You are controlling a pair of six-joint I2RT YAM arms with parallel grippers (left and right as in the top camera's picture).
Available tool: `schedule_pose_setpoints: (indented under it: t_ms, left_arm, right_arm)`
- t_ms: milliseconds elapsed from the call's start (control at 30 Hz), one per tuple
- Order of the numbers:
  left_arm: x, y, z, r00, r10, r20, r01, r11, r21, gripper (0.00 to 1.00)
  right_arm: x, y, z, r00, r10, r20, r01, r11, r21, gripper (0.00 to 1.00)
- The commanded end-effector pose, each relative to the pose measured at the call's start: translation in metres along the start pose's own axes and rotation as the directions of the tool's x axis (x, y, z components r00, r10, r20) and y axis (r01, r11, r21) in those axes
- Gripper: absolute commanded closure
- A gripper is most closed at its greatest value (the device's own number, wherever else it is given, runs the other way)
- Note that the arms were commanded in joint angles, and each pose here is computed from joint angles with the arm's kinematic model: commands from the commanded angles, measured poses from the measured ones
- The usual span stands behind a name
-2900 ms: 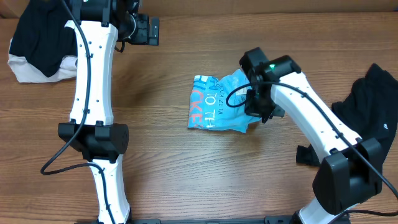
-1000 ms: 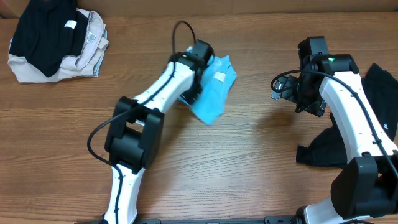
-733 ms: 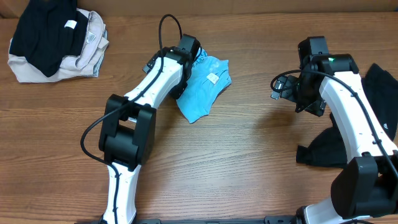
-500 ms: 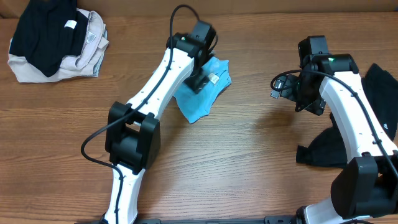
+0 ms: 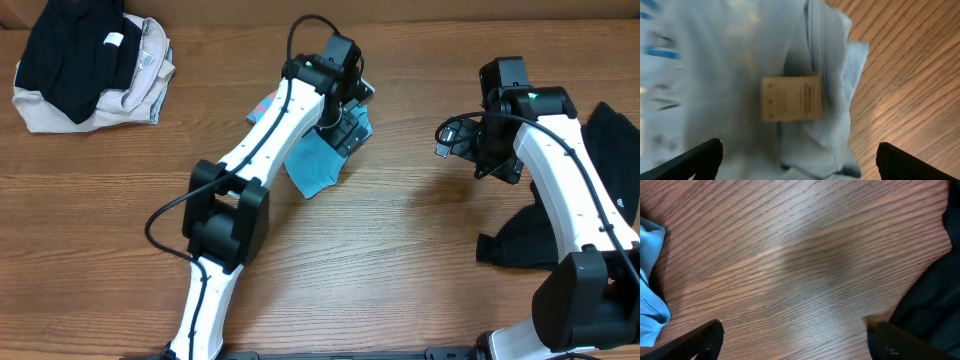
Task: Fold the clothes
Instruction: 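Lift the folded shirt with the left gripper and carry it toward top-left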
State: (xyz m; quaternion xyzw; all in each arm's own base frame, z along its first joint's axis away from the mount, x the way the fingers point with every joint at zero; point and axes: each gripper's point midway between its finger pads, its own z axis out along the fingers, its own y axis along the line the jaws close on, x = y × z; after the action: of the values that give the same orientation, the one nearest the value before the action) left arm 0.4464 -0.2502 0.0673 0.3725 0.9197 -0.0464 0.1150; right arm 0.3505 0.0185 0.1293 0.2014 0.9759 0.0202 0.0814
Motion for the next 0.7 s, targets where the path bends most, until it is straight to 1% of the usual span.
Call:
schedule_pose_setpoints:
  t_ms: [0,233,467,667]
  left_arm:
    - [0.001,-0.010,0.016,1.000,0.027,-0.017,-0.026,0.999,0.042,0.00]
    - [0.008,-0.010,0.043,0.998,0.025,-0.059,-0.022,0.999,0.047,0.00]
    - [0.038,-0.002,0.080,0.979,0.032,-0.201,-0.036,0.999,-0.017,0.00]
    - [0.042,-0.003,0.082,0.976,0.026,-0.215,-0.030,0.999,-0.014,0.00]
  right_arm:
    - [-0.007,0.003,-0.010,0.999,-0.003,0.034,0.004,1.000,-0.023,0.00]
    - [-0.007,0.003,-0.010,0.999,-0.003,0.036,0.004,1.000,-0.024,0.00]
    - [-0.007,0.004,-0.010,0.999,-0.003,0.037,0.004,1.000,-0.024,0.00]
    - [-0.009,0.004,-0.010,0.999,-0.003,0.044,0.004,1.000,-0.028,0.00]
